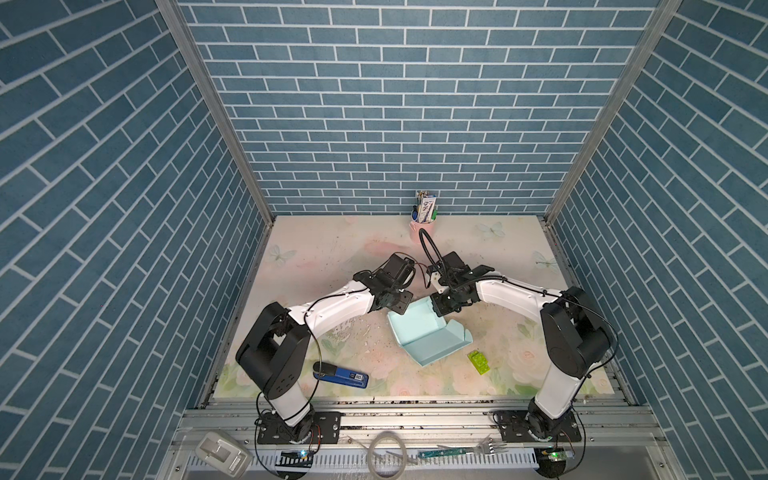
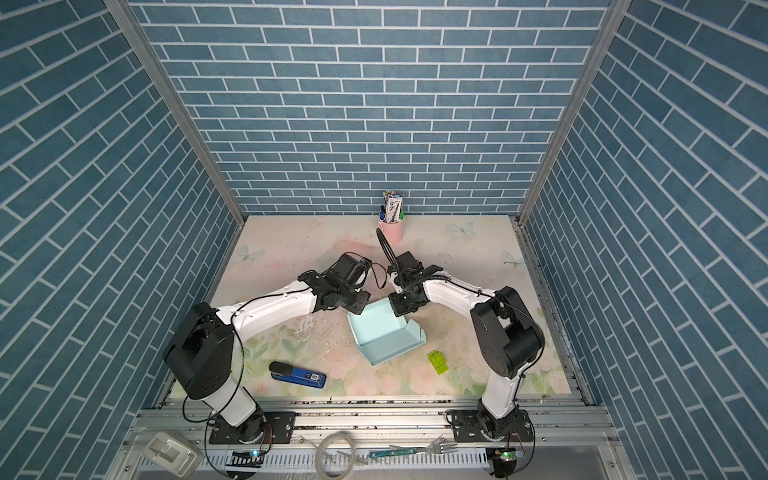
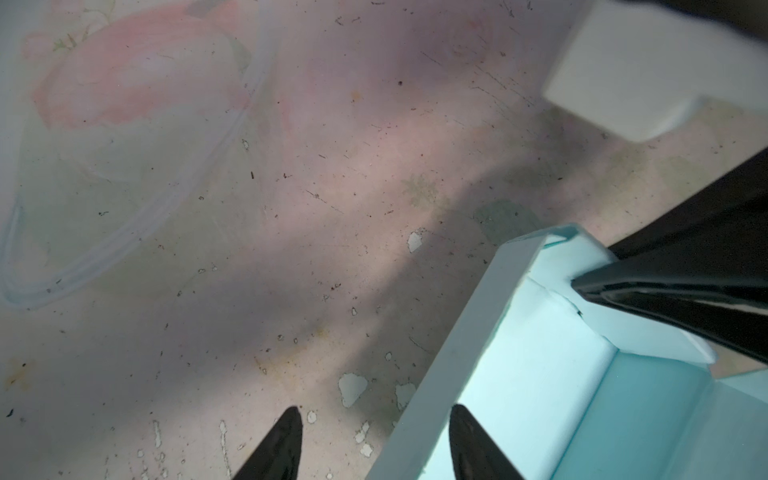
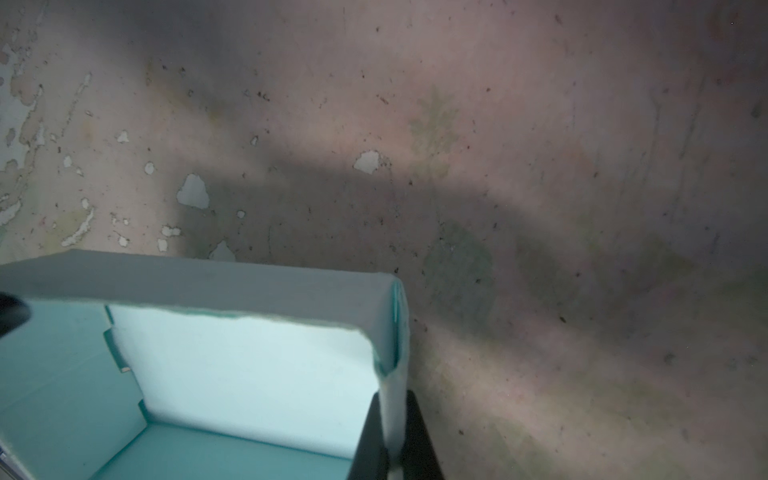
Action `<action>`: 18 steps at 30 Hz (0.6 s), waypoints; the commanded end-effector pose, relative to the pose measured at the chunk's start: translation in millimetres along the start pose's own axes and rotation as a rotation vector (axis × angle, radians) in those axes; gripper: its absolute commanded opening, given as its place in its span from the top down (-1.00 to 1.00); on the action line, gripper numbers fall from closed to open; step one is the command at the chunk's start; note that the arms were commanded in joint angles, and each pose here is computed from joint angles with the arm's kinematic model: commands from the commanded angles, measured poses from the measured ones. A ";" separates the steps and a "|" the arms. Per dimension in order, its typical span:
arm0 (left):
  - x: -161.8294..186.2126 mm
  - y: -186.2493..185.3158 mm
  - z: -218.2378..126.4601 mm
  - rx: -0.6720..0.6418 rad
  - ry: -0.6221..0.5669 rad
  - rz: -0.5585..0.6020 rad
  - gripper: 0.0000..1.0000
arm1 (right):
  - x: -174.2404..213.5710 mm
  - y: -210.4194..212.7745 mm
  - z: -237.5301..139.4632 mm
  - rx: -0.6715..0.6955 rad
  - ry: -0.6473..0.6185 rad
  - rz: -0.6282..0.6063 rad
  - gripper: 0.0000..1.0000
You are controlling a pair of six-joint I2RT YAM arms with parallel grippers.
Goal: Fold the paper box
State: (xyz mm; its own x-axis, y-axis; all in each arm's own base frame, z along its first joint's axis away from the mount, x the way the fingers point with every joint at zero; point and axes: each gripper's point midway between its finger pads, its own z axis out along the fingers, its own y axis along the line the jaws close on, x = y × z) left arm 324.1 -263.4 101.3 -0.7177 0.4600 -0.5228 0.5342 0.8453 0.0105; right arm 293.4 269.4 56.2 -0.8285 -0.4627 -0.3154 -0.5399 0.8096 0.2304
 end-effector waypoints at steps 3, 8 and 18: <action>6.8 -14.4 8.5 0.024 -0.003 0.084 -0.06 | 1.3 -3.5 1.5 0.012 0.029 -0.053 1.00; 12.6 -22.6 13.2 0.037 -0.004 0.127 0.02 | 0.4 -2.9 2.1 0.007 0.018 -0.064 1.00; 31.8 -22.1 22.1 0.035 0.027 0.128 0.18 | -2.1 -3.7 1.0 0.015 0.003 -0.068 1.00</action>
State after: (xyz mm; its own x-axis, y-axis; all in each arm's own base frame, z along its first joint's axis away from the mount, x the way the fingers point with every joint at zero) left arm 304.2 -275.2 78.3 -0.6508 0.5556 -0.5175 0.6282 0.7768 0.0439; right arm 292.7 267.4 50.7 -0.8120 -0.4973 -0.3056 -0.5673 0.7956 0.2126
